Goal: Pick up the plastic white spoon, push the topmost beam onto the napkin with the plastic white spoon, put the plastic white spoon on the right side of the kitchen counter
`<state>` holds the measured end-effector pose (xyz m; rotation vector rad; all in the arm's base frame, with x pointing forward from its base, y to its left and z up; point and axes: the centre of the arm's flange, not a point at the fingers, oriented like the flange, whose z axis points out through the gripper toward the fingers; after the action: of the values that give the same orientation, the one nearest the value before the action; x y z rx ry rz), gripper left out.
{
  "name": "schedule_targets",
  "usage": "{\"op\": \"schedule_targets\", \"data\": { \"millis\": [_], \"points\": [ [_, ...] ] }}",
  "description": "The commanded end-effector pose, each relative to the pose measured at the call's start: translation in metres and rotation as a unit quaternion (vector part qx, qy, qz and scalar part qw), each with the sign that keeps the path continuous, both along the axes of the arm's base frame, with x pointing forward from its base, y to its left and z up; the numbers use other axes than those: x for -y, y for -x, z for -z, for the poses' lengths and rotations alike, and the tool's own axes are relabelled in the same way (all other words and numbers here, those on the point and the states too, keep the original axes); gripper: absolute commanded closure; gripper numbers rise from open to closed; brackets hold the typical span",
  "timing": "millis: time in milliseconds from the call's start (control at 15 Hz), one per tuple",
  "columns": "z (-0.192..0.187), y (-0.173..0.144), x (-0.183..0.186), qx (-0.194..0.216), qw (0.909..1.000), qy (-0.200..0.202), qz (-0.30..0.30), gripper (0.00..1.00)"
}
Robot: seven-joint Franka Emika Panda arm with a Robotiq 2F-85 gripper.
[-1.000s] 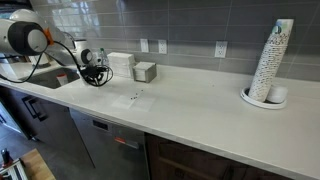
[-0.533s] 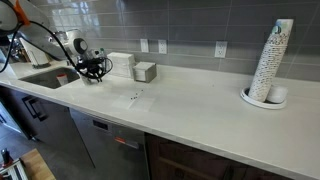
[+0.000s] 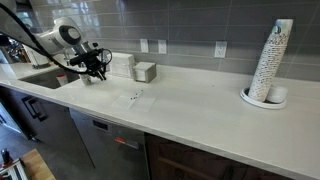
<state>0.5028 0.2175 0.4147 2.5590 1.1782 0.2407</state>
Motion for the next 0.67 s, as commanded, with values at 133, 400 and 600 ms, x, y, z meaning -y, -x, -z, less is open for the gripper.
{"op": "schedule_targets", "data": {
  "millis": [133,400,600],
  "points": [
    [-0.014,0.008,0.035,0.014,0.9996,0.021,0.009,0.86],
    [-0.009,0.007,0.021,0.01,0.9997,0.021,-0.001,0.86],
    [-0.007,-0.001,0.033,0.01,0.9995,0.03,0.0,0.97]
  ]
}}
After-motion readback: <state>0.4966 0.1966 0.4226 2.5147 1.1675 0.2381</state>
